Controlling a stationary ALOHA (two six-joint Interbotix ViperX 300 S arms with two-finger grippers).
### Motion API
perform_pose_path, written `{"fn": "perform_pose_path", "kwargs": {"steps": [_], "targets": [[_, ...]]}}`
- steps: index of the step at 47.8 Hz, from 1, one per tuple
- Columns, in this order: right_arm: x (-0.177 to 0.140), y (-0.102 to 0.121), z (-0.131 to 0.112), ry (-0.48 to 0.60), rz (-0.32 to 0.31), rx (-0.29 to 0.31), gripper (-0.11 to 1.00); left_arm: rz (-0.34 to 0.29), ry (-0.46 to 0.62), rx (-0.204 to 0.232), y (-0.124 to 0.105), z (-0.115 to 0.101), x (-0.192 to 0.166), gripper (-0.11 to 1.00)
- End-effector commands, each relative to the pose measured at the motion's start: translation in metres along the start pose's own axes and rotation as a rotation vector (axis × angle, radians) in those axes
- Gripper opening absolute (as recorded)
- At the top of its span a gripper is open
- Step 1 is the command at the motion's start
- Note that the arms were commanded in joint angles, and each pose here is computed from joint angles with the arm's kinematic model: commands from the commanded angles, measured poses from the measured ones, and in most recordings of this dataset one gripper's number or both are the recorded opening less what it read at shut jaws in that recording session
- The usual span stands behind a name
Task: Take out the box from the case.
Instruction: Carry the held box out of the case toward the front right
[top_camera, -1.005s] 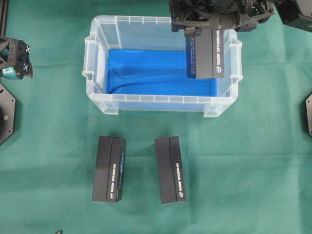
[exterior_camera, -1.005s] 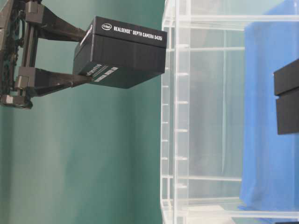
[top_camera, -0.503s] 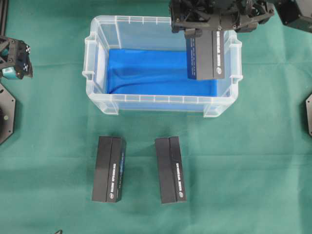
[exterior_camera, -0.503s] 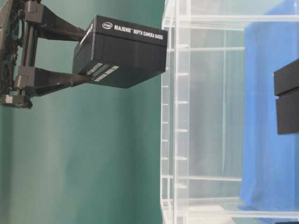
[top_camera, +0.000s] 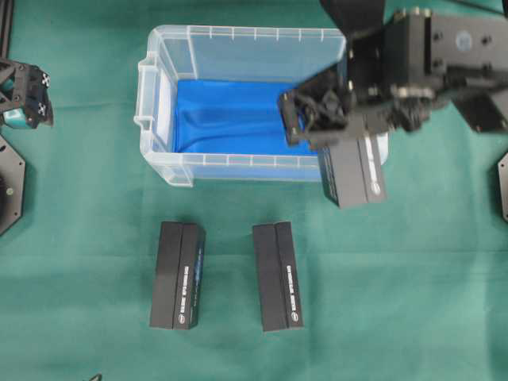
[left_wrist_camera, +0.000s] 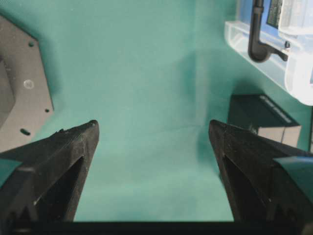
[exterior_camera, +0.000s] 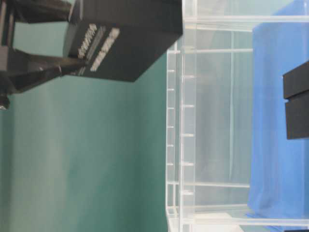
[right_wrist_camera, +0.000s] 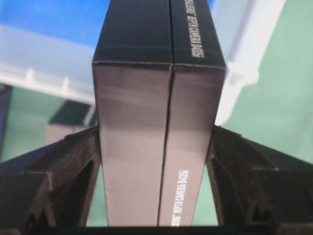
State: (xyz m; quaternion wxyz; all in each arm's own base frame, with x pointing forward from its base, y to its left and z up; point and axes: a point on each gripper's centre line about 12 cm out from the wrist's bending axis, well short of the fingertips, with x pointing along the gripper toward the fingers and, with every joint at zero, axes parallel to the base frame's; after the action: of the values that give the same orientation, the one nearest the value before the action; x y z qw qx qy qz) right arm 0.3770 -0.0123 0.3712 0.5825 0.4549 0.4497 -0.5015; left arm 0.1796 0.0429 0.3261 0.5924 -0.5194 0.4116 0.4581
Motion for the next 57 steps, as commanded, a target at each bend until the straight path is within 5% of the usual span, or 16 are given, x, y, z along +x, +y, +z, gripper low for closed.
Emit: {"fn": "perform_pose_path", "kwargs": {"steps": [1,28,57], "targets": [[-0.028,-0.009,-0.006,-0.005,0.064,-0.002,0.66,-0.010,-0.006,0.003,-0.001,0.001,-0.002,0.92],[-0.041,-0.023,-0.093,0.012,0.007,-0.094,0.66,-0.010,-0.009,-0.004,-0.001,0.001,-0.003,0.92],[-0.042,-0.020,-0.107,0.020,0.038,-0.051,0.66,-0.015,-0.009,-0.011,-0.002,0.001,-0.003,0.92]]}}
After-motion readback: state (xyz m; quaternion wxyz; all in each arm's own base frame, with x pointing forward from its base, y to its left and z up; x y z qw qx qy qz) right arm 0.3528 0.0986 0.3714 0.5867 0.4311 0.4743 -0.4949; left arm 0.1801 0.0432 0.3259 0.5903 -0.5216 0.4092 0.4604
